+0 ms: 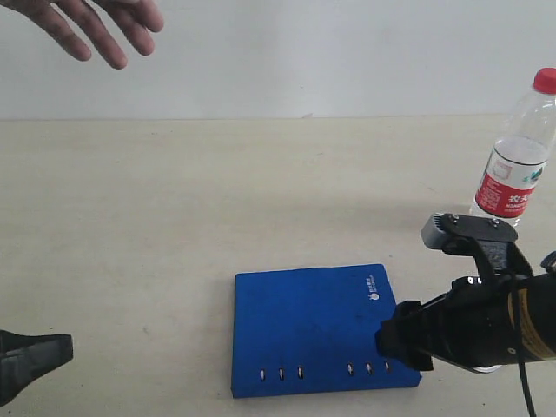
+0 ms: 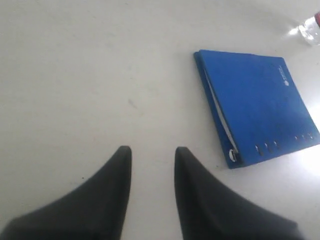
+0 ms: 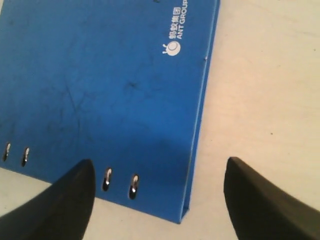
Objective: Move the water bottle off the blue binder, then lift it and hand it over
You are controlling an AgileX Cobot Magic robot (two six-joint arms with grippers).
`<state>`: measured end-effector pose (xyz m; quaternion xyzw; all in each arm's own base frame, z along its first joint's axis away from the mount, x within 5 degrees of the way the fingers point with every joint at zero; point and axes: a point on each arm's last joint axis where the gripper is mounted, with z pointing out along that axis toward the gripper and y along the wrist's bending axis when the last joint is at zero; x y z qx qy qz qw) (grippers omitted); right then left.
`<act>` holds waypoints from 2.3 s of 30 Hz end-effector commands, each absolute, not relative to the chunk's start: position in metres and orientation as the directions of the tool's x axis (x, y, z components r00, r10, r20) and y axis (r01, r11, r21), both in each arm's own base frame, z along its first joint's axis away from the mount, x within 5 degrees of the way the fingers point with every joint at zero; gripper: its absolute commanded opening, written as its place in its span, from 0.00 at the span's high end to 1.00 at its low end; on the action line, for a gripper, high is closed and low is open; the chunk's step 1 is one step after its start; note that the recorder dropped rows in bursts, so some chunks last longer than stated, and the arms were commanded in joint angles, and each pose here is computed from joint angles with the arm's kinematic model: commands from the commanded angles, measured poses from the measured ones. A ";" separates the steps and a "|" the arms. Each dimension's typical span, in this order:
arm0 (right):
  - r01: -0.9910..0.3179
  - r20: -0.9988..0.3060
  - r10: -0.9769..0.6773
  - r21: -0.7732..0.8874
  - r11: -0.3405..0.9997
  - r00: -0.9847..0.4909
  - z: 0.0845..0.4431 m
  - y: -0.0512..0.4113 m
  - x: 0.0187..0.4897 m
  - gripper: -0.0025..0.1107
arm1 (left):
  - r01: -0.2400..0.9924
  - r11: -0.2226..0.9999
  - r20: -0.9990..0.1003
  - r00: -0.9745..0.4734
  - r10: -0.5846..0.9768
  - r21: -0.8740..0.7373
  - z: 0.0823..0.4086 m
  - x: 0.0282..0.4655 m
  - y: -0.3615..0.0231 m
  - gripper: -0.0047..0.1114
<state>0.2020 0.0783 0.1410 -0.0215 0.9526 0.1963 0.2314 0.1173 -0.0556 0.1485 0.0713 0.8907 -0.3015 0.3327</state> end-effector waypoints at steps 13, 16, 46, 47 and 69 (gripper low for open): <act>-0.249 -0.489 -0.070 0.311 0.917 -0.869 0.141 0.079 0.202 0.41 | 0.485 0.577 -0.516 -0.848 0.125 -0.657 0.133 0.197 -0.115 0.71; -0.235 -0.504 -0.070 0.273 0.933 -0.861 0.141 0.075 0.204 0.41 | 0.478 0.570 -0.484 -0.861 0.155 -0.668 0.122 0.204 -0.123 0.71; -0.078 -0.378 0.127 0.482 0.873 -0.917 0.111 0.064 0.247 0.41 | 0.441 0.407 -0.422 -0.896 0.140 -0.800 0.103 0.247 -0.155 0.46; -0.097 -0.361 0.116 0.521 0.848 -0.925 0.109 0.068 0.247 0.41 | 0.441 0.407 -0.422 -0.896 0.140 -0.800 0.103 0.247 -0.155 0.46; -0.387 -0.414 0.009 0.859 0.334 -0.910 0.138 0.108 0.235 0.41 | 0.448 0.348 -0.428 -0.893 0.136 -0.824 0.108 0.245 -0.157 0.46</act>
